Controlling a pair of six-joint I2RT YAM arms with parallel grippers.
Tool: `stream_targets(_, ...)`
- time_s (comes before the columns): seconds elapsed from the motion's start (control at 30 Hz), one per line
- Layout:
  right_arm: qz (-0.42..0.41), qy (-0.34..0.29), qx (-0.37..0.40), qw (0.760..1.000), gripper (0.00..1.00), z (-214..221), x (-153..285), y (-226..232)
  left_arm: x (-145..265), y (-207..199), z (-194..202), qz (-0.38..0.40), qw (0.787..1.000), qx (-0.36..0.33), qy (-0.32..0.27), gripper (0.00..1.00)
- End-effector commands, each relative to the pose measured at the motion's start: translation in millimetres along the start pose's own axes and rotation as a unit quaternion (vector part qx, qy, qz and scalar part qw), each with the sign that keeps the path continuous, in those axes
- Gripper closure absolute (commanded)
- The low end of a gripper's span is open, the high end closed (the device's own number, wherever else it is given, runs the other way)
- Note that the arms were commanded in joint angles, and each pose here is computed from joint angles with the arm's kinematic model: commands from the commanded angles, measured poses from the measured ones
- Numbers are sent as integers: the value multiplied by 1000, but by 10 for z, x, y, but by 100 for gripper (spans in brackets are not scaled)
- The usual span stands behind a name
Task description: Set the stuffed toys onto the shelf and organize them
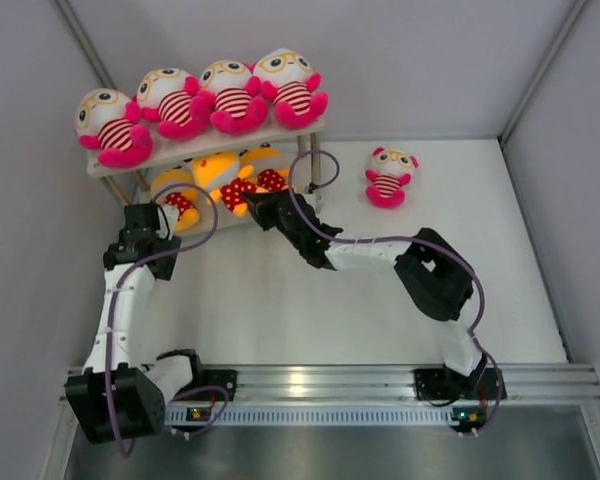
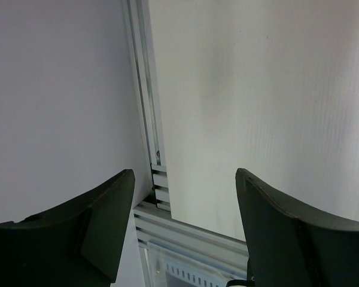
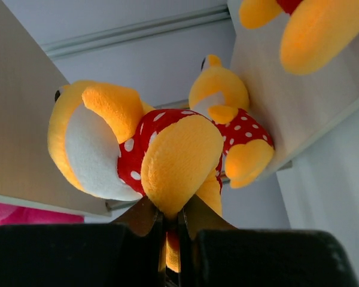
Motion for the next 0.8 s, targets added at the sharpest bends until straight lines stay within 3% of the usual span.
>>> stream_targets(0.0, -33, -41, -48, 997, 100, 98, -189, 295, 100, 57, -20, -20, 1000, 15, -16, 26)
stream_targets(0.6, 36, -76, -88, 993, 100, 334, -809, -225, 74, -16, 19, -7, 1000, 4, -16, 26)
stream_targets(0.77, 38, -71, -88, 993, 77, 385, -813, -321, 72, -17, 35, -10, 1000, -1, -13, 26)
Point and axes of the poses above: each gripper's point midway between its finger pads, its own x axis back along the fingers, its own y axis along the line the jaws close on, z = x × y, the point moved 7 cm from there along x, back along the fingers
